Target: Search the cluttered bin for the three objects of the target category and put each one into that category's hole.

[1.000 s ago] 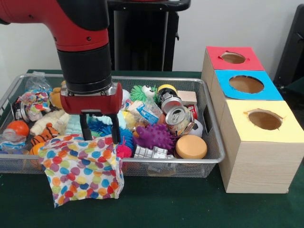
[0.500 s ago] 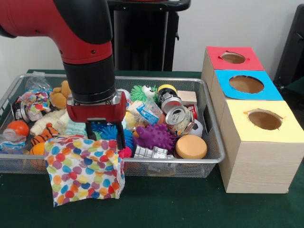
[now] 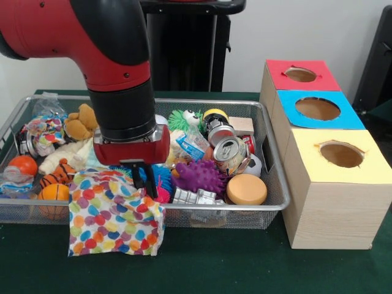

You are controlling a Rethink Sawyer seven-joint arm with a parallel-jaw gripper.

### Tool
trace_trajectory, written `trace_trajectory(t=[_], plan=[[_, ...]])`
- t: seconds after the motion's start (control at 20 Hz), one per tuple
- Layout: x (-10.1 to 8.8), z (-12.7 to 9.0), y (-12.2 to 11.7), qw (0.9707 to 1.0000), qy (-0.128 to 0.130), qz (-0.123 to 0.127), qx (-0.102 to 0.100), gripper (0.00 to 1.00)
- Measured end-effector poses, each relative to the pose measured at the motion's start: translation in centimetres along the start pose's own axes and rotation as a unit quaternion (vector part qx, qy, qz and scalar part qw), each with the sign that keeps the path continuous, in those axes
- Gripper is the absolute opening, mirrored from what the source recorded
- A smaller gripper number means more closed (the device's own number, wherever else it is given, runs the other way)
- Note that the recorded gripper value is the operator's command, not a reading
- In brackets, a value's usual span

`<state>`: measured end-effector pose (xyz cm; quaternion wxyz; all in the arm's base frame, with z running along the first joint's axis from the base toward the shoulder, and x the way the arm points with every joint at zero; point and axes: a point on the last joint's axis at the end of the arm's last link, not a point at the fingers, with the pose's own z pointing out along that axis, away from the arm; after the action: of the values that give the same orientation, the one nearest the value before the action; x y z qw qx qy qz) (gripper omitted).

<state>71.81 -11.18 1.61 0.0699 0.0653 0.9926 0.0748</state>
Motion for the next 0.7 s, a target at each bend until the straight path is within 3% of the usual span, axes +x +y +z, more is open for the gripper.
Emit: trace_trajectory(t=[0.4,0.7], plan=[[-0.8,-0.5,0.3,0.9998,-0.02,-0.003,0.001,0.0],[-1.9,-5.0,2.0,0.9992,-0.026,-0.025,0.018,0.0]])
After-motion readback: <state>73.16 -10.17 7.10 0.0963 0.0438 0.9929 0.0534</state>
